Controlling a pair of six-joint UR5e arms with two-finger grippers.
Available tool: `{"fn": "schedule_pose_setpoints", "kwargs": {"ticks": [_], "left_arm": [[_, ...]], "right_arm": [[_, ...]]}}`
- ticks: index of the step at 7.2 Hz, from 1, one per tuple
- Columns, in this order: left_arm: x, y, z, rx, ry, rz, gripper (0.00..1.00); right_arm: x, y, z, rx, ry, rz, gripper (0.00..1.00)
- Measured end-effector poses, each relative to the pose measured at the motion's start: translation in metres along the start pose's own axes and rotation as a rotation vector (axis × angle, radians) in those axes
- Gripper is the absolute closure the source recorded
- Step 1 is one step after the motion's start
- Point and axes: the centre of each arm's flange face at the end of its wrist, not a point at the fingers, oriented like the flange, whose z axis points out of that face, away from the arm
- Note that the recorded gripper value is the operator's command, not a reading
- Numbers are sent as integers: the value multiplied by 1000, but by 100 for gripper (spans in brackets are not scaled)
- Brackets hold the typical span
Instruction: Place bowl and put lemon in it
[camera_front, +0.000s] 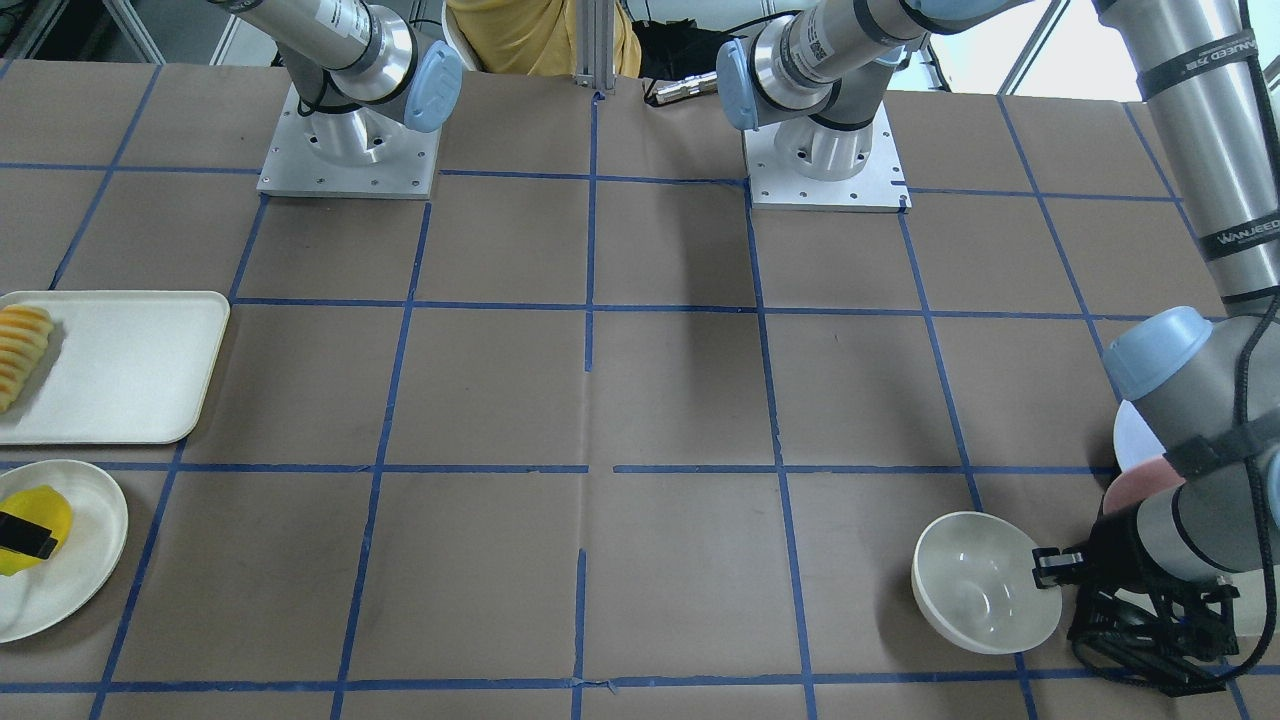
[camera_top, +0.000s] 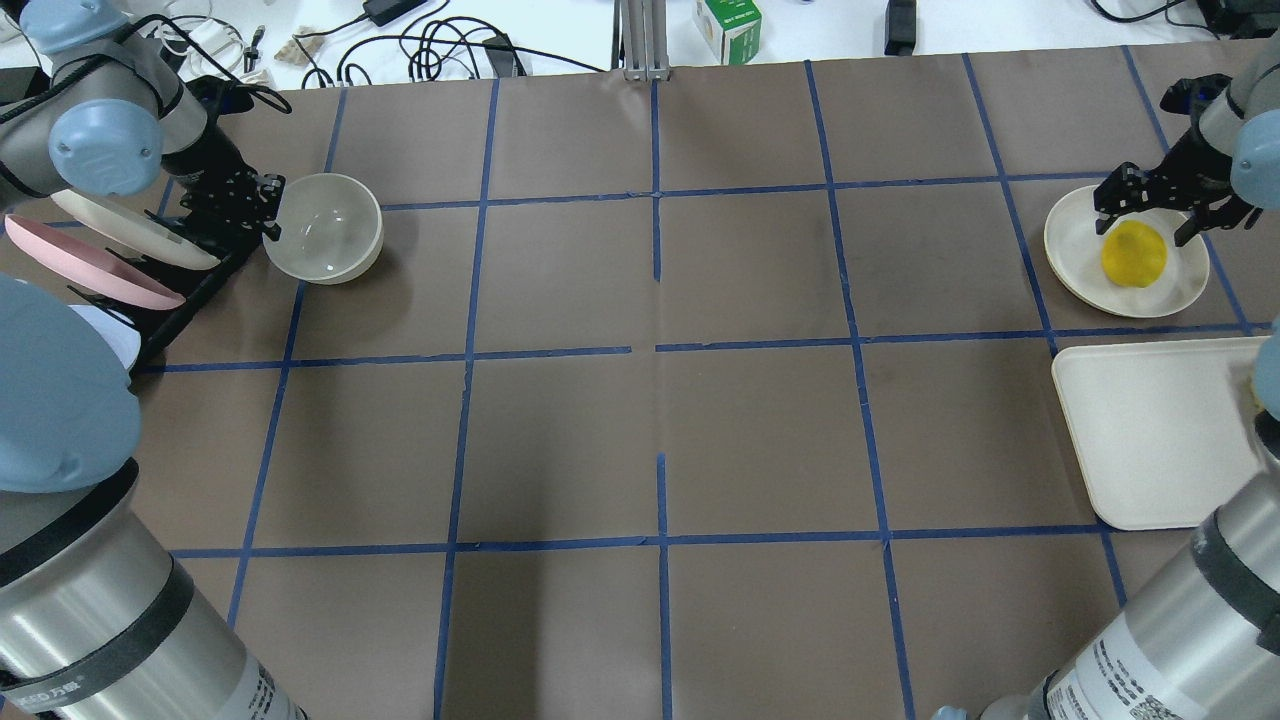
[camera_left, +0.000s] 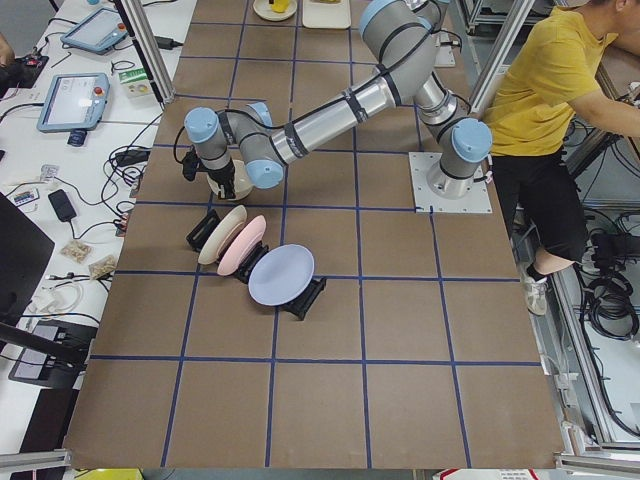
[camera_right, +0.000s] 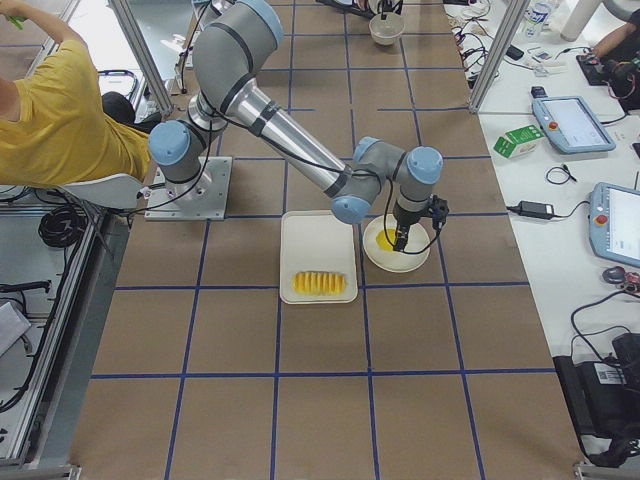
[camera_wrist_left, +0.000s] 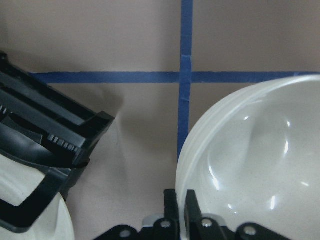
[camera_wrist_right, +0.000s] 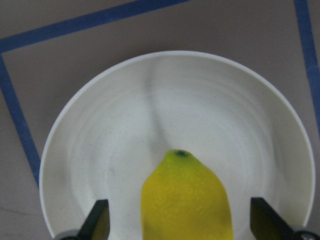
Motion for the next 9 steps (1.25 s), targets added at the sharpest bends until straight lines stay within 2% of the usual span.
{"fn": "schedule_pose_setpoints", "kwargs": {"ticks": [1, 2, 3, 4, 5, 7, 9], "left_arm": [[3, 2, -4, -2, 5, 3, 100], [10, 4, -10, -7, 15, 8, 100], [18, 8, -15, -16, 41, 12, 100], [34, 11, -18, -26, 96, 21, 100], [58, 15, -18, -36, 164, 28, 100], [138, 30, -18, -60, 270, -23, 100], [266, 60, -31, -89, 260, -87, 100]], "right_arm": [[0, -1, 8, -9, -8, -4, 15], [0, -2, 14, -17, -13, -8, 55], [0, -2, 17, -22, -15, -9, 85], [0, -2, 17, -24, -16, -6, 100], [0, -2, 11, -22, -12, -4, 100], [-2, 1, -24, -30, -5, -5, 100], [-40, 12, -89, -66, -23, -54, 100]]}}
